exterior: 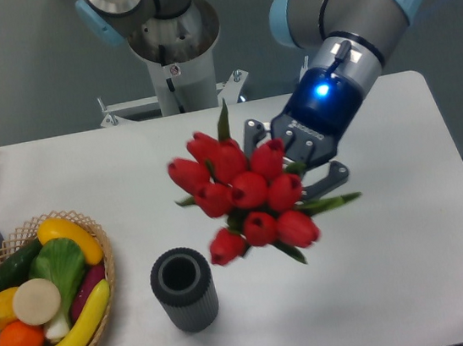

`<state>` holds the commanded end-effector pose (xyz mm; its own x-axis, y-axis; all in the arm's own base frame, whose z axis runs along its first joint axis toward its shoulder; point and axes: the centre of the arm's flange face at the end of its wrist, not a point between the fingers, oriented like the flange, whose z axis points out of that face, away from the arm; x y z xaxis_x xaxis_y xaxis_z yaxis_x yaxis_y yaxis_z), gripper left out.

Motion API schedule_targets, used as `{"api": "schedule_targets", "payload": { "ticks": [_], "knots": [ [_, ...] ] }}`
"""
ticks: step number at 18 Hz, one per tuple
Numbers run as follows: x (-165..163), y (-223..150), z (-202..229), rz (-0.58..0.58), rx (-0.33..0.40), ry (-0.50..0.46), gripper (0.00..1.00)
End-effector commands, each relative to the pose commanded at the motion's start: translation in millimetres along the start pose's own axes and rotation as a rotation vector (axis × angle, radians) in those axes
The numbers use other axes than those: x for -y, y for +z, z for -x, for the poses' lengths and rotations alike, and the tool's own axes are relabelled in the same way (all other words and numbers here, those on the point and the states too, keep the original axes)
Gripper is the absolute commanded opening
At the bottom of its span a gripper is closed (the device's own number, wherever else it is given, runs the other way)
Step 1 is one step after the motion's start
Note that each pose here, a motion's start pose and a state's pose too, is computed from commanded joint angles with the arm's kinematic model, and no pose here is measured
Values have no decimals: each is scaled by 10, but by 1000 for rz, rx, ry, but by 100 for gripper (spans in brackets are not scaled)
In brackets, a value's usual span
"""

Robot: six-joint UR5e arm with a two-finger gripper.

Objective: Insert the flowers into the vase
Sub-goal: 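Carry the tulip bunch toward the black vase, stems down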

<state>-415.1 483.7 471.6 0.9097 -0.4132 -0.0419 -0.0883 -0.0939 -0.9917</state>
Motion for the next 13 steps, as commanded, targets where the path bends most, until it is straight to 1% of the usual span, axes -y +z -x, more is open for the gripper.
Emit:
{"api": "schedule_targets", "payload": {
  "ticks": [2, 3, 6, 7, 10, 13],
  "knots": [
    [-171, 144, -146, -37, -45, 15, 31],
    [-193, 146, -178, -53, -53, 12, 31],
    [-223, 174, -238, -83, -72, -2, 31],
    [-219, 182, -243, -86, -74, 3, 31],
    [-222, 363, -324, -105, -111, 34, 30],
    [-264, 409, -357, -106, -120, 27, 30]
  ]
}}
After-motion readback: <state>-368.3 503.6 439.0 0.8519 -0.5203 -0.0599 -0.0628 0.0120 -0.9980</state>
